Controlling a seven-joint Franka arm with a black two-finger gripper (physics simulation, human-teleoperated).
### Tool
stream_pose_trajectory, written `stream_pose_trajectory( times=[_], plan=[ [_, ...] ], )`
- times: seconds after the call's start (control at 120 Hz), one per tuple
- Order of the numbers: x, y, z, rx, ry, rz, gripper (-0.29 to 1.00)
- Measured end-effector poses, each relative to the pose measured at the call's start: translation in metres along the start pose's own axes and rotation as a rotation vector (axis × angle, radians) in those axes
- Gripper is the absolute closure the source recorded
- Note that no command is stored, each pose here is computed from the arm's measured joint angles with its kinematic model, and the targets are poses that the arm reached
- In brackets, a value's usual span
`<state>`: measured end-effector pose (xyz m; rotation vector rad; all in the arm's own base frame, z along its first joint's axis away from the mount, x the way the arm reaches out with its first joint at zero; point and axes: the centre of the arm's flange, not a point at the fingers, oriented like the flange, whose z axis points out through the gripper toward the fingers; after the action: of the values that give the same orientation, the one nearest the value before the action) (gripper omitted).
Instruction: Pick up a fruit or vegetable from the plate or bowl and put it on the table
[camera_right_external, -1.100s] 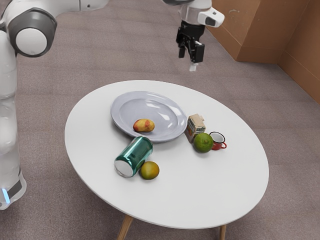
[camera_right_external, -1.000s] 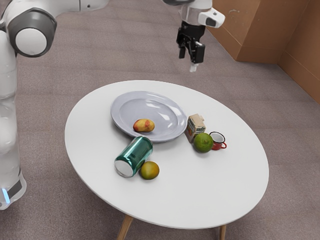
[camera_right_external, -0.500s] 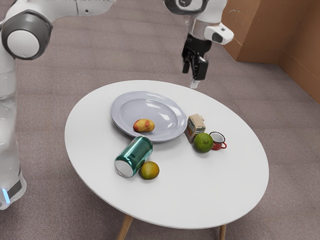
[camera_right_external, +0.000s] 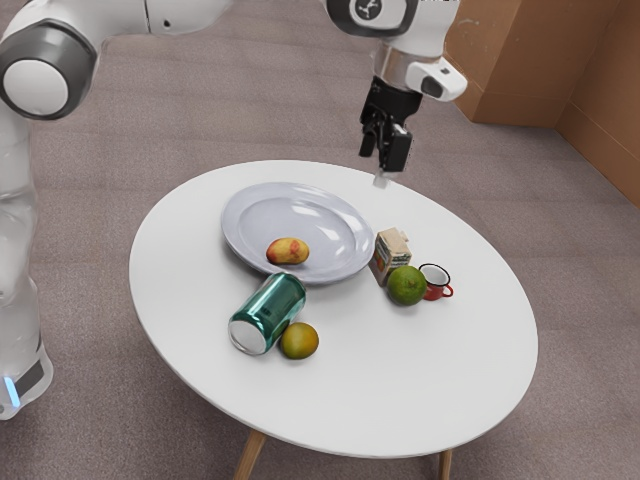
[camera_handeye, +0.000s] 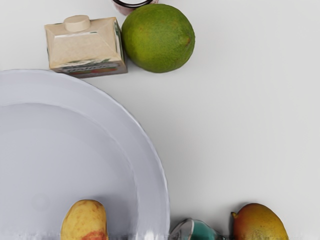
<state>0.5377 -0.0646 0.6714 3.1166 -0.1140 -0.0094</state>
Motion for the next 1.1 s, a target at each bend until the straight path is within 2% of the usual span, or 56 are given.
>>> stream_pose_trajectory(
  times=[0.208, 0.283, 0.417, 0.583, 1.1],
  plan=[
    [-0.092, -0.023, 0.044, -0.021, -0.004, -0.037, 0.00],
    [-0.107, -0.021, 0.054, -0.026, 0.008, -0.022, 0.00],
    [-0.113, -0.020, 0.075, -0.030, 0.009, -0.005, 0.00],
    [-0.115, -0.048, 0.088, -0.048, 0.013, -0.041, 0.00],
    [-0.085, -0.078, 0.149, -0.038, -0.022, -0.052, 0.00]
  ],
)
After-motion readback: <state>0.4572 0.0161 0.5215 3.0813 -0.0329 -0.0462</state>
